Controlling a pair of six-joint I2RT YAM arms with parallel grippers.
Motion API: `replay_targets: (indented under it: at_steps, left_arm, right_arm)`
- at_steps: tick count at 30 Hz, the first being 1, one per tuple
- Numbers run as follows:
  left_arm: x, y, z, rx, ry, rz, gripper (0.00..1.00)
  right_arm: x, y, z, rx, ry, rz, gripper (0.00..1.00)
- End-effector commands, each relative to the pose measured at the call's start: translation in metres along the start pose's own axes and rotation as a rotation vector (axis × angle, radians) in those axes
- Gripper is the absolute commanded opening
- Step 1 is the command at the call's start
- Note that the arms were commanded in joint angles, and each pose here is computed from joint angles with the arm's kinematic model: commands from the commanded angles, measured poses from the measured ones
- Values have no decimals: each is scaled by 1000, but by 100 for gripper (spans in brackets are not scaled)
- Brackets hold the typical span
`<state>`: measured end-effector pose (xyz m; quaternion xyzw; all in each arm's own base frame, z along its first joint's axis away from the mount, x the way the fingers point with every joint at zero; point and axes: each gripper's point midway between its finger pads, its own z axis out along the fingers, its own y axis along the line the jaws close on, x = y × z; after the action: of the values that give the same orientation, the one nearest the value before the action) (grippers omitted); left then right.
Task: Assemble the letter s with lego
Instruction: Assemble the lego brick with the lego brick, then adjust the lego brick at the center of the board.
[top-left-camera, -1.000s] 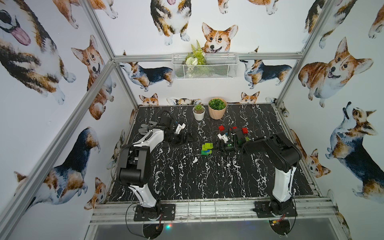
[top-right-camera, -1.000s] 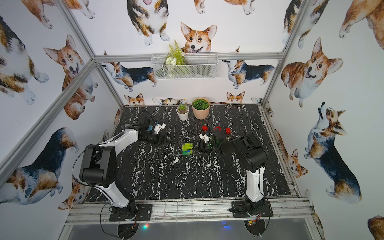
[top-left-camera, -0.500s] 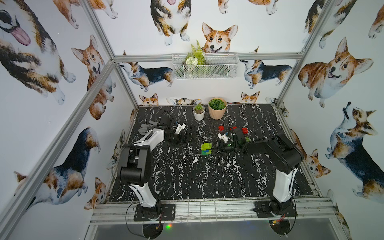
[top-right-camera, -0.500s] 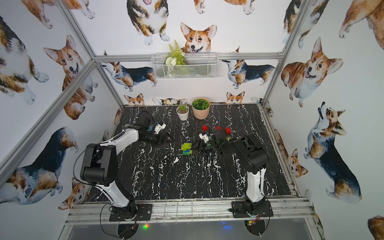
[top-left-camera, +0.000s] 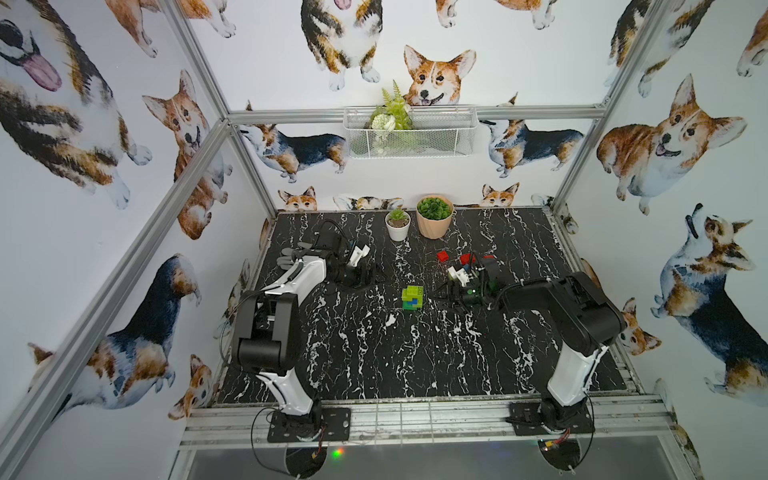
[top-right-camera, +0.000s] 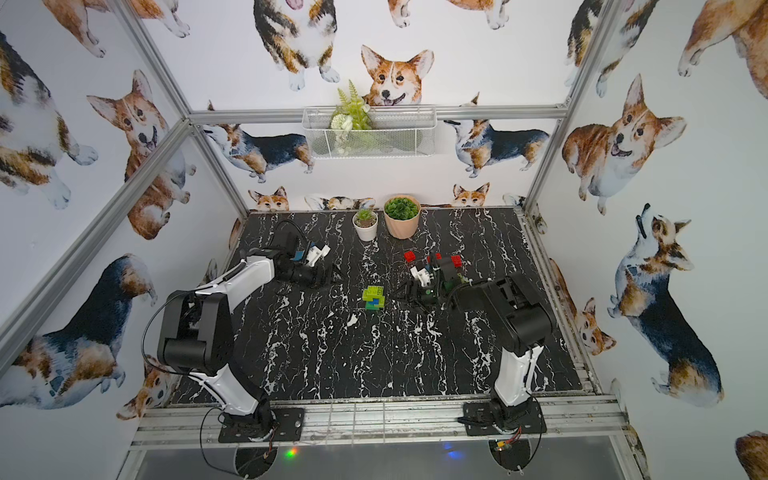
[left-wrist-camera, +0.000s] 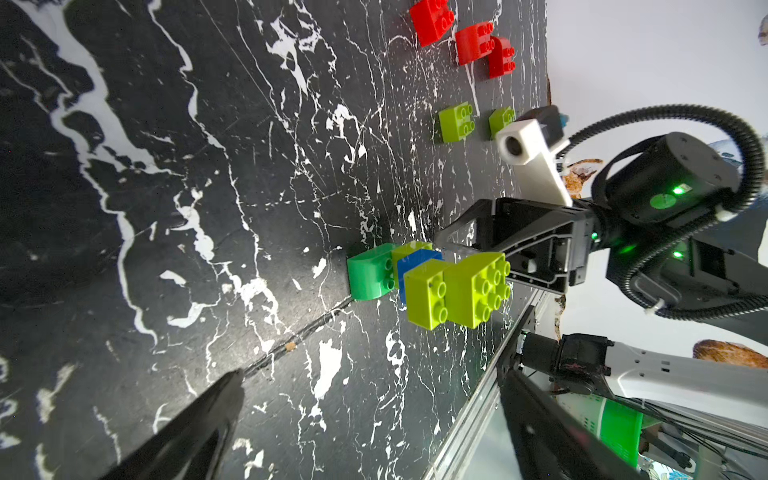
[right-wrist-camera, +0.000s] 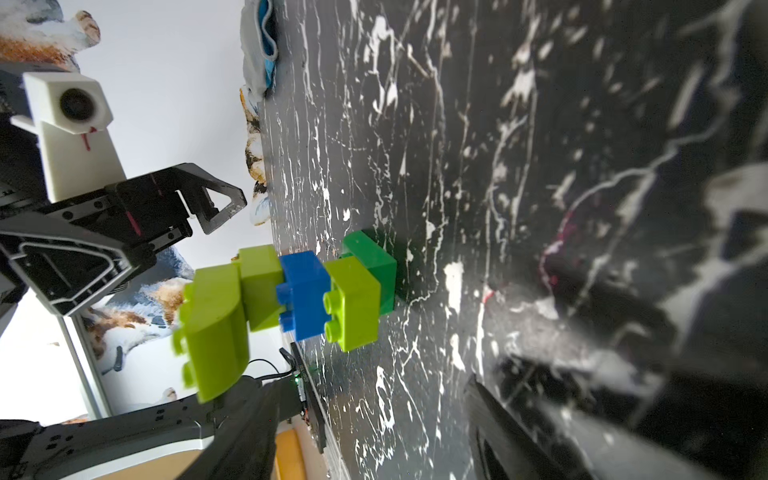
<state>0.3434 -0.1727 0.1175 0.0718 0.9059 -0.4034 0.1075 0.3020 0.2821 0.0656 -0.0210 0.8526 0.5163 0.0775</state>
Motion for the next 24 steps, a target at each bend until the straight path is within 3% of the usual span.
replay_targets:
  at_steps: [1, 7, 15, 24]
  left_arm:
    - [4, -2, -4, -5, 1, 19, 100]
    - [7, -1, -8, -6, -5, 19, 100]
    - [7, 1, -10, -5, -13, 16, 100]
    - [11, 5, -12, -5, -4, 7, 99]
  right_arm:
    - [1, 9, -17, 56, -49, -328, 74]
    - [-9, 46, -38, 28, -232, -777, 79]
    - [0, 66, -4, 85, -223, -1242, 86]
    - [1, 52, 29, 104, -131, -1382, 83]
